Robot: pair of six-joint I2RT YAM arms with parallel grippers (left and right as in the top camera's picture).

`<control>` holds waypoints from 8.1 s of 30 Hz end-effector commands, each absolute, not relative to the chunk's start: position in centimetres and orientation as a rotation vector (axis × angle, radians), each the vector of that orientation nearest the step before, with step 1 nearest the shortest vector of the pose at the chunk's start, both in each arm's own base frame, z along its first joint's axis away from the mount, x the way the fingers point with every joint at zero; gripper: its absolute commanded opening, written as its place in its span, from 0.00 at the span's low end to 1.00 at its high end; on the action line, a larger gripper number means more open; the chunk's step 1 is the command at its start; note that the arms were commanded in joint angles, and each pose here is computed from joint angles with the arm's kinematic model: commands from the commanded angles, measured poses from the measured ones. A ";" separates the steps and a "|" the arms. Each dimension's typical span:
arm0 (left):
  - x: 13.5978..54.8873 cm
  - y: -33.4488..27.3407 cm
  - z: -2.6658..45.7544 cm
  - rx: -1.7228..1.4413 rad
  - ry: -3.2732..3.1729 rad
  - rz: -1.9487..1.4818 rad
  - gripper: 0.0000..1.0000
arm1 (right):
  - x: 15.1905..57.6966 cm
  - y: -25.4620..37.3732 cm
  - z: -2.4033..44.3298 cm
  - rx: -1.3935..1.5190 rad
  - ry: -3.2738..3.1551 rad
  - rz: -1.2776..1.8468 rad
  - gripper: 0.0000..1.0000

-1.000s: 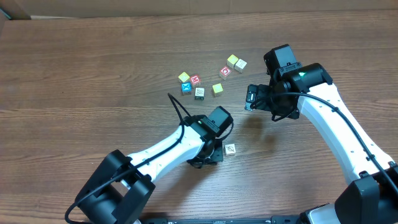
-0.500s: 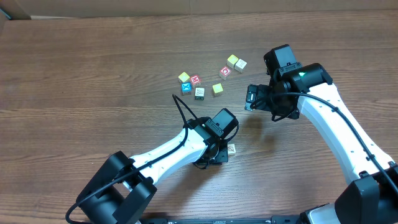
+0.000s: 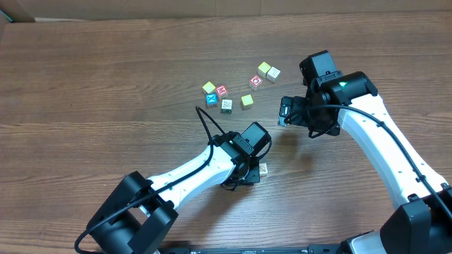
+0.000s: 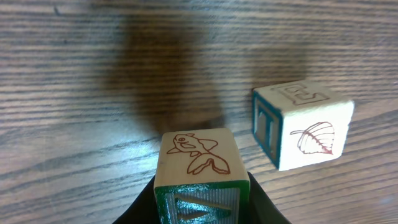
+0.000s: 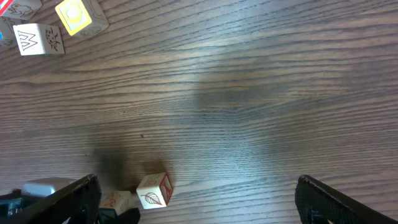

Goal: Flip 3 blocks

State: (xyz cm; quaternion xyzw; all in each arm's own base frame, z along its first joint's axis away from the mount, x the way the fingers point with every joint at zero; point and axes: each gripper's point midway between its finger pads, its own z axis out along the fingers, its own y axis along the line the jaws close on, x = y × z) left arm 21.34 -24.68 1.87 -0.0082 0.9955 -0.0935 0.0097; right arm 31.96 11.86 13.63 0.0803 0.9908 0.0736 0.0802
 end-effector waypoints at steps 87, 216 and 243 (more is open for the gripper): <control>41.9 -17.7 3.7 0.032 3.027 -0.263 0.64 | 32.1 12.5 14.5 0.183 2.931 0.277 1.00; 19.4 -17.5 3.4 -0.242 2.962 -0.253 0.05 | 30.6 12.6 14.2 0.113 2.996 0.296 1.00; 21.2 -20.5 0.5 -0.379 2.950 -0.372 0.04 | 30.6 12.9 14.3 0.109 2.996 0.323 1.00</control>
